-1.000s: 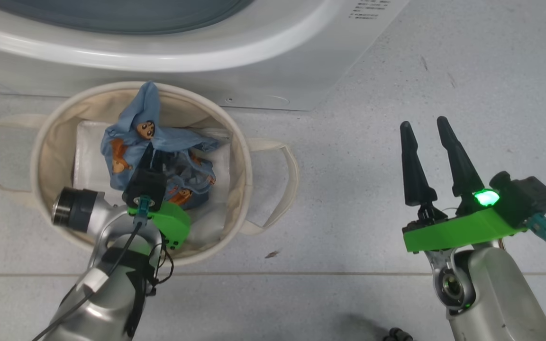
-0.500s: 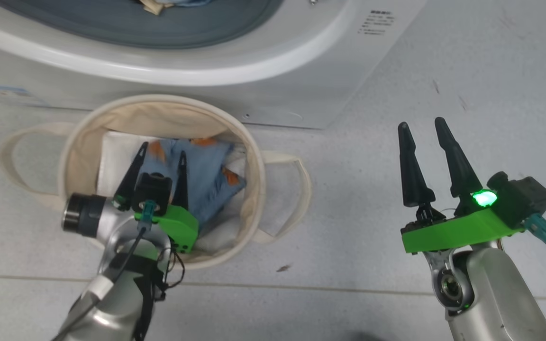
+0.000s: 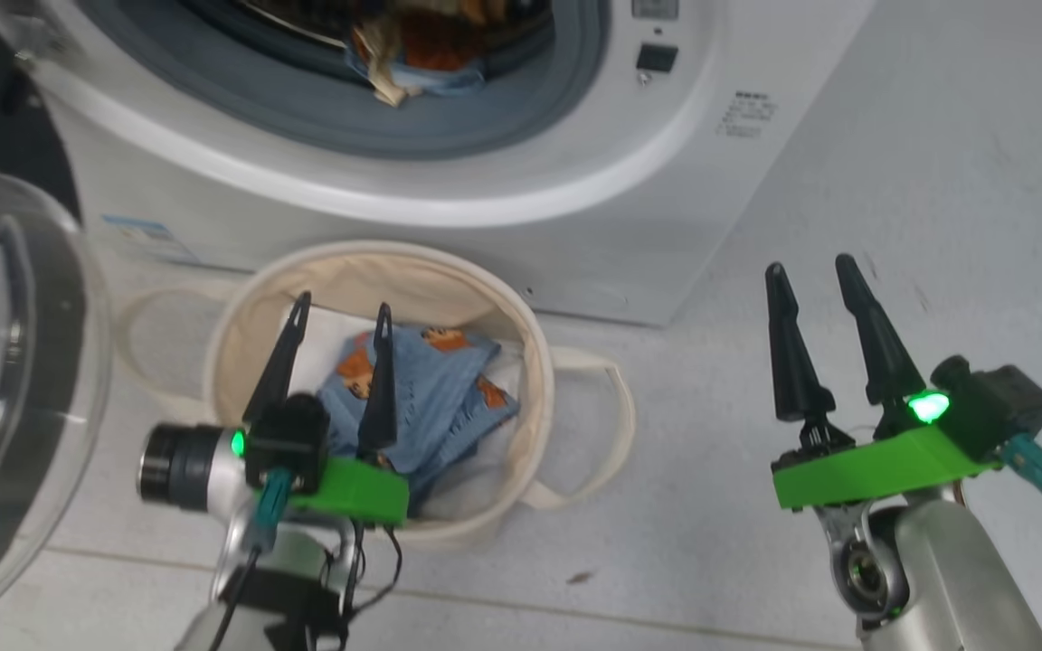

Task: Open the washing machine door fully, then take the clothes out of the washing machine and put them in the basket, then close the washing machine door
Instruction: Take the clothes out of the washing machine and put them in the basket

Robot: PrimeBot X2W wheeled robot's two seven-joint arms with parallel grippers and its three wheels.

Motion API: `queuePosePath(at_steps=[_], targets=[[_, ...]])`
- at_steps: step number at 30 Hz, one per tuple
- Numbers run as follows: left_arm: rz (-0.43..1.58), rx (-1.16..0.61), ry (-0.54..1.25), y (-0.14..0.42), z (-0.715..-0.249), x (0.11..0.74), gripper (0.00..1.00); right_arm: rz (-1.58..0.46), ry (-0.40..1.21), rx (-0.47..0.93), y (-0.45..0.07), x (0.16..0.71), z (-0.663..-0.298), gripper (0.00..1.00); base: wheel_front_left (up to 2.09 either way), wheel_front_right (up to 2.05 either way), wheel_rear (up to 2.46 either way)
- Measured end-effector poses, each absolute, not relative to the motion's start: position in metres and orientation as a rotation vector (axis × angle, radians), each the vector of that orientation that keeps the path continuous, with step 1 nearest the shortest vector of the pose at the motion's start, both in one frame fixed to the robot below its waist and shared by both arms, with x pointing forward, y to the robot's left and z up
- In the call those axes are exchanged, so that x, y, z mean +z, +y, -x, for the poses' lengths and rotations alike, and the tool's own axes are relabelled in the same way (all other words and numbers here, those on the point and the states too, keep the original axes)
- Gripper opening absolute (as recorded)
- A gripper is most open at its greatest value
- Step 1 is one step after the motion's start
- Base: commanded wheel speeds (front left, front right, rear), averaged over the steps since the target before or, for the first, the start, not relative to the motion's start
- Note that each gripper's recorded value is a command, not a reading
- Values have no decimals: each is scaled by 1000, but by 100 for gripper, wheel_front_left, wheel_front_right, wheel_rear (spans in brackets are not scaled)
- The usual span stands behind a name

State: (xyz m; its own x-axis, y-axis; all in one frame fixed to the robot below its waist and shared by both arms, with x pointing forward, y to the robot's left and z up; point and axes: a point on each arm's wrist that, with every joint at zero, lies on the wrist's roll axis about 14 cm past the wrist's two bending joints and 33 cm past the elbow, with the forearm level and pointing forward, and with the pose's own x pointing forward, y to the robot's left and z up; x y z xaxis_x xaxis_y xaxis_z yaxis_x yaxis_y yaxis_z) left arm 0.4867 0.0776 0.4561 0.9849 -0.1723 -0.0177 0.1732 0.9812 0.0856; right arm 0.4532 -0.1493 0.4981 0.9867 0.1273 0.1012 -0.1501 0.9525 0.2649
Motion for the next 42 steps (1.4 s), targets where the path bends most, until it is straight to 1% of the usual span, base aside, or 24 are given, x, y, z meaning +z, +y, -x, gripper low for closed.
queuePosePath(at_steps=[5,6,12,16,26,36,42], targets=[[-60,-147,-68,87,-462,489,100,-276,-105,168,-140,510,-440,100,0,0,0],[-60,-147,-68,87,-462,489,100,-276,-105,168,-140,510,-440,100,0,0,0],[-58,-179,-123,87,-427,512,100,-282,-114,198,-130,519,-421,100,0,0,0],[-51,-179,-140,89,-415,519,100,-285,-122,199,-129,523,-413,100,0,0,0],[-55,-204,-152,84,-400,524,100,-299,-121,187,-133,524,-400,100,0,0,0],[-48,-220,-187,79,-393,537,100,-295,-144,175,-138,532,-390,100,0,0,0],[-48,-230,-183,78,-389,536,100,-302,-129,168,-139,527,-384,100,0,0,0]])
